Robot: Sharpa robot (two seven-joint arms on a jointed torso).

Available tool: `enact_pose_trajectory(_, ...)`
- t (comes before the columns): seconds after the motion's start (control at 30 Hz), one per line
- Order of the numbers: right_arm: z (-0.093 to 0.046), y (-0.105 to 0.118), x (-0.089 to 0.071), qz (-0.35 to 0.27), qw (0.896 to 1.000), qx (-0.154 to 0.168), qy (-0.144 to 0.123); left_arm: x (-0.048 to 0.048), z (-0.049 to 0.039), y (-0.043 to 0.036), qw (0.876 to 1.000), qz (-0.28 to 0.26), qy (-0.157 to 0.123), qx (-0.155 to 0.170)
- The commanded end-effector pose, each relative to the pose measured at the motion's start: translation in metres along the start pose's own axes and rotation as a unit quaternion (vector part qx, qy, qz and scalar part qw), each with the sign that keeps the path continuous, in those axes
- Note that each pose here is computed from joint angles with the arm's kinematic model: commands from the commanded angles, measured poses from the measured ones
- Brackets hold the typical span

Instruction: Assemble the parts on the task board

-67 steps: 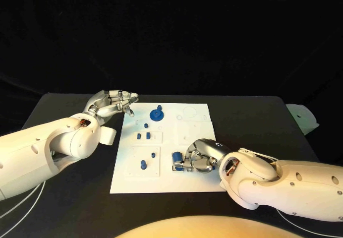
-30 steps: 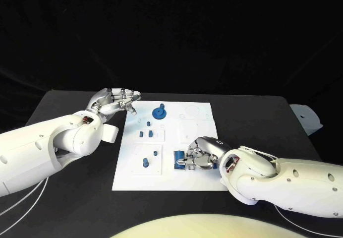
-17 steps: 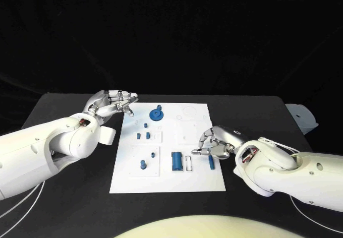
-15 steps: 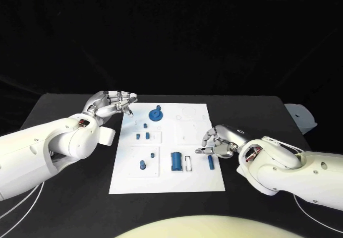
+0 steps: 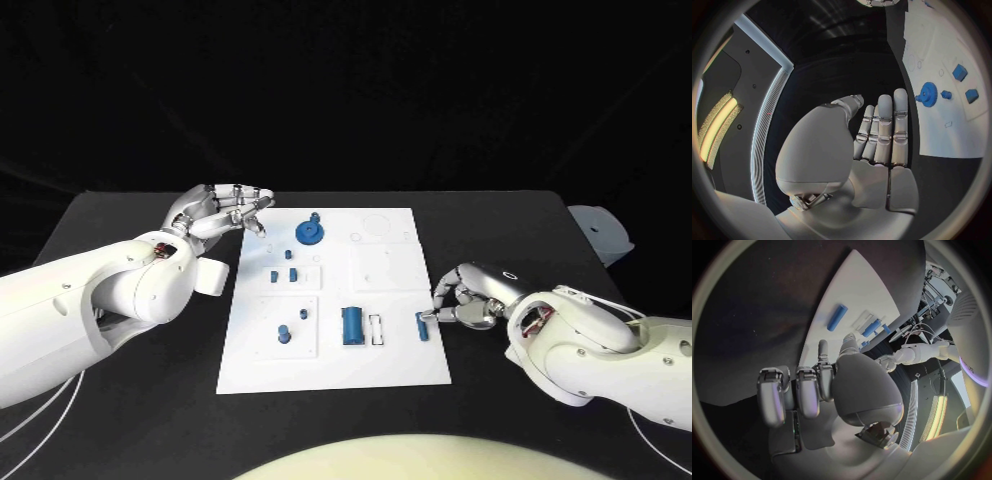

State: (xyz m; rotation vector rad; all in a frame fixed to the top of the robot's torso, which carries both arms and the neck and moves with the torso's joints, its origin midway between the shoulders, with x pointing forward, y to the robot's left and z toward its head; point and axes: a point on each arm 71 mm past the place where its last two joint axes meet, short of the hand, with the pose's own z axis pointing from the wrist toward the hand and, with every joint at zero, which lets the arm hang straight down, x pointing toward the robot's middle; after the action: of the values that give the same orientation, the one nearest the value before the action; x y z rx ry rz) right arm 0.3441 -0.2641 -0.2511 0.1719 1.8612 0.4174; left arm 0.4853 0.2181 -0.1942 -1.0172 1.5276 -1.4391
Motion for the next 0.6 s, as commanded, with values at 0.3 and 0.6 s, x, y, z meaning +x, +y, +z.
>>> enact_pose_trajectory(0.3,0.003,0.005,0.023,-0.026,0.999,-0.001,0.027,0.0012,-0.0005,-0.0012,1.0,-0.004,0.006,0.005)
enact_pose_trajectory(0.6,0.008,0.006,0.031,-0.034,0.999,0.001,0.037,0.0012,-0.0007,-0.0012,1.0,-0.005,0.007,0.005)
